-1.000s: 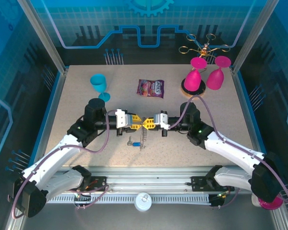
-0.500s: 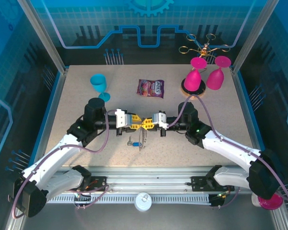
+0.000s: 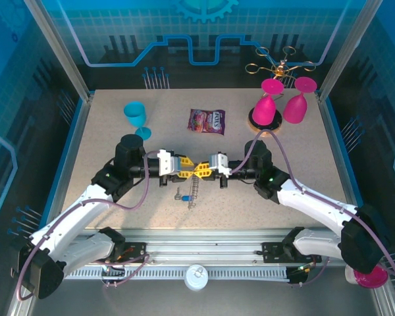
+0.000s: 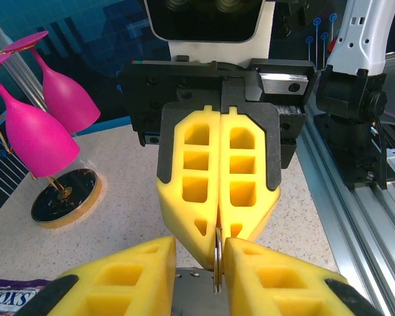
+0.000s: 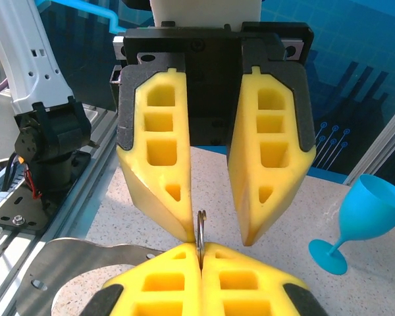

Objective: Put the keys on the keyring

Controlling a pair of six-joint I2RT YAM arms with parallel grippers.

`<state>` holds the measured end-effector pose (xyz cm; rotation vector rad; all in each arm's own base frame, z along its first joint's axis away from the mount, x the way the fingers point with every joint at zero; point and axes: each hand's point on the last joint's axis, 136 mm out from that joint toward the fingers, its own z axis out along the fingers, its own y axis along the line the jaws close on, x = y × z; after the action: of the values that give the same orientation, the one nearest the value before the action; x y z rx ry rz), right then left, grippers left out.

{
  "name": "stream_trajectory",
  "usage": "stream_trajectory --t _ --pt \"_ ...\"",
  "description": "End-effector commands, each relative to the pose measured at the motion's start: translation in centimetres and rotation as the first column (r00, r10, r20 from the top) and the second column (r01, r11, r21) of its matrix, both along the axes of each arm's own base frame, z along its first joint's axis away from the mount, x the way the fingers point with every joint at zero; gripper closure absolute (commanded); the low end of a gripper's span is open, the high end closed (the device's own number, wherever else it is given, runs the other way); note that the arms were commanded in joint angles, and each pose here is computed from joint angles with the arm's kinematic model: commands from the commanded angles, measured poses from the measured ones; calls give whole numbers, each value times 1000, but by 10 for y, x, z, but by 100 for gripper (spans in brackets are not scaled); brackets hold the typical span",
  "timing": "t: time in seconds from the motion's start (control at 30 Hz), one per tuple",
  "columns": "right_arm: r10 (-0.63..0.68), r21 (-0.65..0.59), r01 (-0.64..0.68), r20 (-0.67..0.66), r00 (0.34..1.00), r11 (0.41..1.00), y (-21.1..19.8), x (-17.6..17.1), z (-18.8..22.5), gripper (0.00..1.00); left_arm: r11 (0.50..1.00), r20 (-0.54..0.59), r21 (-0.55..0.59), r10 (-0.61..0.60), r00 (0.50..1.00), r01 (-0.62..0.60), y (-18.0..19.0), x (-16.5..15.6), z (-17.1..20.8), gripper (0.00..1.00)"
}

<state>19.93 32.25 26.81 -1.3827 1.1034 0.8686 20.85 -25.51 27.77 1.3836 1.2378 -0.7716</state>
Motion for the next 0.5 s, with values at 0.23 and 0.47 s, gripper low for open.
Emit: stream_trajectory --t 0.23,0.47 --pt "-30 91 21 95 995 996 2 6 30 100 999 -31 31 -19 999 20 1 -5 -8 84" --pt "-35 95 25 100 994 995 3 7 32 100 999 -33 46 -24 999 26 1 -5 -10 97"
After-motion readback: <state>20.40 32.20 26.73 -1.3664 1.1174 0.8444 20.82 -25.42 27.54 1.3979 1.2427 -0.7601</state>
